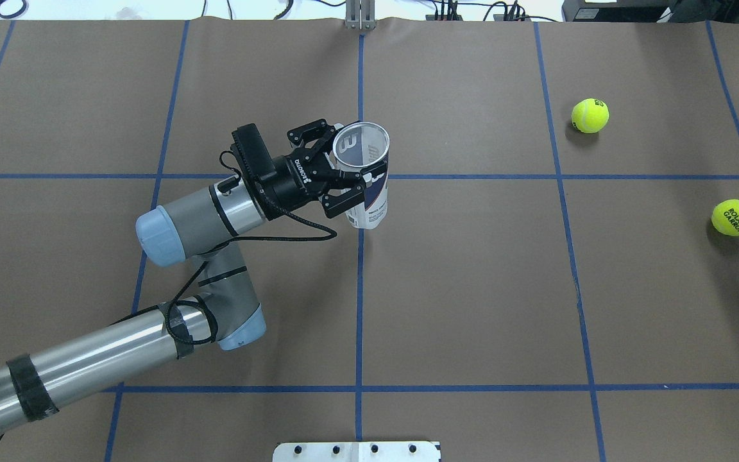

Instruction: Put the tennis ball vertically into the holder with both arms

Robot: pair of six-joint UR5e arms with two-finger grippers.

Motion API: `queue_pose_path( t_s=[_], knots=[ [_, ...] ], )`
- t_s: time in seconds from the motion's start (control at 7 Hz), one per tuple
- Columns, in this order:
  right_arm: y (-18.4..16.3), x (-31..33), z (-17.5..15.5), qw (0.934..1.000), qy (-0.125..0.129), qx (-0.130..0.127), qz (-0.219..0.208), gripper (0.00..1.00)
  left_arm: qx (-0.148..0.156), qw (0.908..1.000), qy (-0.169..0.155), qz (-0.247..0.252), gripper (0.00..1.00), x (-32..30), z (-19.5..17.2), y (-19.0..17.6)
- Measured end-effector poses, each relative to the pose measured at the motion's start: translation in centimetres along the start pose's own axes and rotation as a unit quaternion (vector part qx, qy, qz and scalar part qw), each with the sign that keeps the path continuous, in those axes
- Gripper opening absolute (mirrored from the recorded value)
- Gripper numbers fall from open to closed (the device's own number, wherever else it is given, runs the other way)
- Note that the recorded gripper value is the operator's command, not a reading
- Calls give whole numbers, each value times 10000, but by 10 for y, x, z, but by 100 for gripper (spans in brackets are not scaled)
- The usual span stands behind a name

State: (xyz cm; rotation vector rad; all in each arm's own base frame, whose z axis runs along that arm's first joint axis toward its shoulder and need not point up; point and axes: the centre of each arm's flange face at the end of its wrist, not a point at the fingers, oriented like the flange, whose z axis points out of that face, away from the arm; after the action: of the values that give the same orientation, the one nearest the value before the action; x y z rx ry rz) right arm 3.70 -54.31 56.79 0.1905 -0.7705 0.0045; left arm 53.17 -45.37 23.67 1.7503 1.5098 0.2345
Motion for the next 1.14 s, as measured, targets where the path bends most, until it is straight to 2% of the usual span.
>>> queue_pose_path(
  t_s=[0.14,0.71,1.14],
  knots=[
    [0,0,0,10000,-1,2,-1,100,-50,10000,35,75,74,7,0,8],
    [0,0,0,10000,-1,5,0,100,-231,9997,61,97,88,15,-12,28],
    [0,0,0,10000,-1,5,-4,100,-281,9995,109,49,88,24,-14,35]
  ],
)
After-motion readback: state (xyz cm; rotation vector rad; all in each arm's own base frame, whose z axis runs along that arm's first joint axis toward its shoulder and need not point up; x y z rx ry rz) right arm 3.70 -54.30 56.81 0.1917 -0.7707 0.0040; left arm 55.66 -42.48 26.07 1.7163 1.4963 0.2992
